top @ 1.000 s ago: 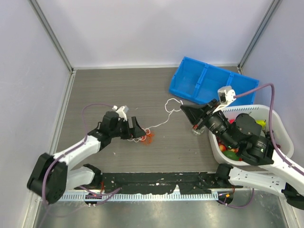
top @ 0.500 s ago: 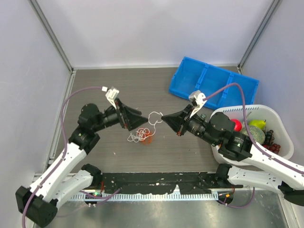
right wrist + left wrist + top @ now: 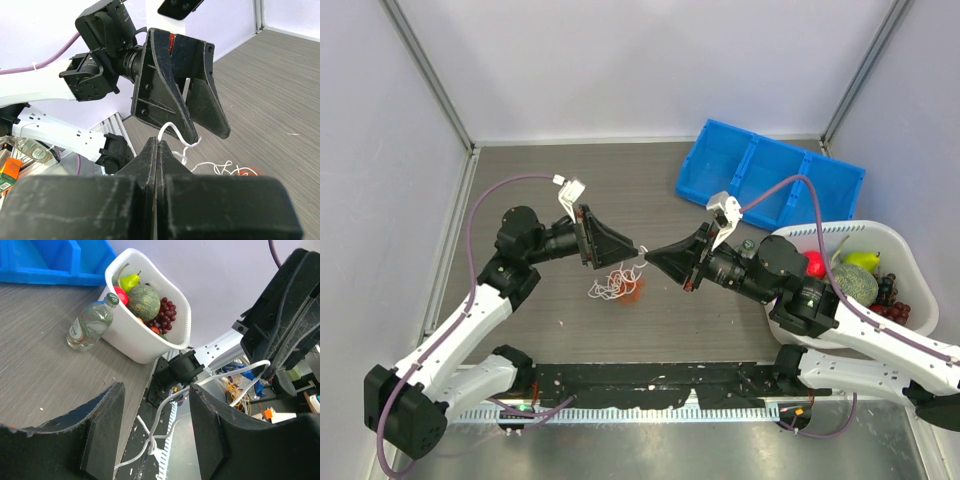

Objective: Untangle the cables

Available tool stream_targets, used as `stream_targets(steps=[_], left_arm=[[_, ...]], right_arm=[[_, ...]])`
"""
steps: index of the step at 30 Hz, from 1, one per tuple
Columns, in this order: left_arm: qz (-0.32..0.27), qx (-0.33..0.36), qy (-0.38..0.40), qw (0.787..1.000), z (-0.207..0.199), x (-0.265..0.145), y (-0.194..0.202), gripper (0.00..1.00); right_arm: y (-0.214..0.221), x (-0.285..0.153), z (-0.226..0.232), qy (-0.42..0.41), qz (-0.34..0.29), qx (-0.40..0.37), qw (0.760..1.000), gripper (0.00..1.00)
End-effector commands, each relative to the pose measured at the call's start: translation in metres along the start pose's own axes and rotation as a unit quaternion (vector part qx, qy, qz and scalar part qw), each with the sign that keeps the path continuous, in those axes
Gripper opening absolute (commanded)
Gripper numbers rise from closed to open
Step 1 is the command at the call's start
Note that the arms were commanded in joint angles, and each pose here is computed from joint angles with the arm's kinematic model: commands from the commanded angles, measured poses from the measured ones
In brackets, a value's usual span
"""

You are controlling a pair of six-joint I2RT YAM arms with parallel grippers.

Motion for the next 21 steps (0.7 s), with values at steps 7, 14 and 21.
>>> stream_targets(steps=[7, 14, 21], left_arm=[[0.022, 0.044, 0.061, 0.997, -0.021, -0.008, 0.005, 0.72], [0.02, 0.045, 0.053, 0.997, -0.021, -0.009, 0.005, 0.62], [-0.007, 0.064, -0.002, 0.998, -0.02, -0.02, 0.0, 0.9]], right_arm=[[-0.034, -0.005, 0.026, -0.041, -0.055, -0.005, 0.998, 0.01], [-0.035, -0.007, 0.028, -0.044, -0.054, -0.01, 0.998, 0.0], [-0.032, -0.007, 0.025, -0.04, -0.047, -0.009, 0.998, 0.01]])
Point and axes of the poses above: each gripper's point midway between its finger pads, its own x axis out along the fingers, its own z axis along the line the jaws close on, y = z × x, the point moved 3 cm from there along -x, back along the fingers, and after that the axes turned 14 degrees about x, right-handed, at the moved point
